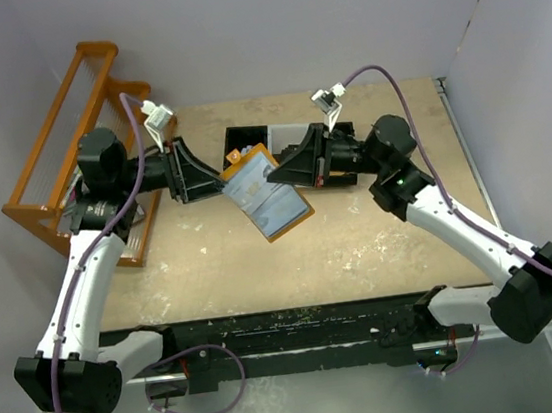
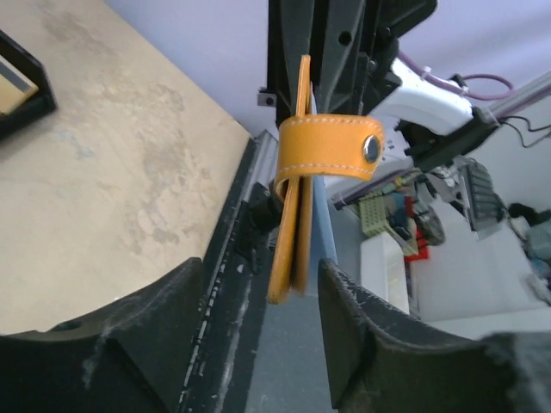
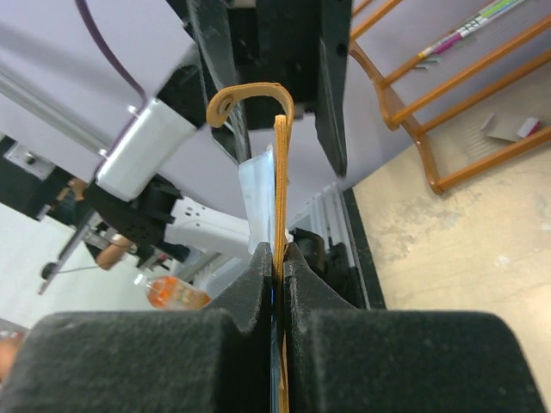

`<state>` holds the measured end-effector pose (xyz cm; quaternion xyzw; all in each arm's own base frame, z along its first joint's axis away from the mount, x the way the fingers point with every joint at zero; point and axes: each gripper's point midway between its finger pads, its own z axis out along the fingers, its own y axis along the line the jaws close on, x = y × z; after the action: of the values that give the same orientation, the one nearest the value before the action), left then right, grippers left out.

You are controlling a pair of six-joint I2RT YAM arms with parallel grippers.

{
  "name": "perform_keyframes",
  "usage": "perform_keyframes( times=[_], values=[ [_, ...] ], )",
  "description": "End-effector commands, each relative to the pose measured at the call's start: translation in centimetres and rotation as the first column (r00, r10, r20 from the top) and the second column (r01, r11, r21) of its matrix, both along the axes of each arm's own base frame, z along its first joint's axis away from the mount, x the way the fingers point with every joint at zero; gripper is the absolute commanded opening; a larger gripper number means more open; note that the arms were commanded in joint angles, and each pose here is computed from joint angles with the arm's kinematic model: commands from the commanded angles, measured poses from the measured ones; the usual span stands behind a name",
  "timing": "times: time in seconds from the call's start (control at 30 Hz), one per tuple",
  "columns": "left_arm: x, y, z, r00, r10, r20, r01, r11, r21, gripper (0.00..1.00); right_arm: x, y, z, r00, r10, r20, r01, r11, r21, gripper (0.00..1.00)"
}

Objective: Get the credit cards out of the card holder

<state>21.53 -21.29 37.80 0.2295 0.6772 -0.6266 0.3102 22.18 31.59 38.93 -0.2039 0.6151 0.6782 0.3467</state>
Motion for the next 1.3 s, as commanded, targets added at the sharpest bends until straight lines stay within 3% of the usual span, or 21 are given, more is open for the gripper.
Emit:
perform_keyframes(
  times=[0.0,0.1,0.3,0.6,0.8,0.93,1.2,1.23,1.27],
  values=[
    [0.8,1.4,2.6,0.951,0.1,0.291,-0.125,0.99,0.067,0.64,-0.8,-0.9,1.0,0.992,-0.018,0.123,0.026,0.998,-0.065,0.0],
    [0.8,1.6,2.7,0.934,0.088,0.348,-0.124,0.989,0.083,0.69,-0.8,-1.0,0.0,0.988,-0.007,0.153,0.029,0.99,-0.137,0.0],
    [0.5,1.3,-0.5,0.965,0.033,0.26,-0.06,0.993,0.099,0.7,-0.3,-0.4,-0.9,0.977,0.064,0.201,-0.02,0.977,-0.215,0.0],
    [0.9,0.9,-3.4,0.99,0.017,0.141,-0.031,0.995,0.098,0.74,0.1,0.9,-1.7,0.977,0.128,0.171,-0.087,0.97,-0.228,0.0],
    [0.2,-1.0,-5.0,0.994,-0.016,0.105,0.004,0.993,0.118,0.69,0.1,2.5,-2.1,0.974,0.175,0.144,-0.139,0.964,-0.228,0.0],
    [0.1,-1.3,-5.3,0.994,-0.023,0.104,0.011,0.992,0.122,0.59,0.1,2.9,-2.1,0.971,0.194,0.142,-0.157,0.958,-0.239,0.0],
    [-0.4,-1.4,-4.7,0.997,-0.046,0.064,0.04,0.995,0.095,0.15,-0.5,2.9,-1.9,0.961,0.229,0.155,-0.194,0.958,-0.211,0.0],
    [-0.6,-1.4,-4.6,0.997,-0.054,0.054,0.049,0.995,0.086,0.1,-0.6,2.9,-1.8,0.96,0.232,0.154,-0.199,0.958,-0.207,0.02],
    [-0.7,-1.5,-4.4,0.997,-0.062,0.051,0.058,0.995,0.076,0.04,-0.7,2.9,-2.0,0.96,0.241,0.144,-0.209,0.956,-0.207,0.11]
  ],
)
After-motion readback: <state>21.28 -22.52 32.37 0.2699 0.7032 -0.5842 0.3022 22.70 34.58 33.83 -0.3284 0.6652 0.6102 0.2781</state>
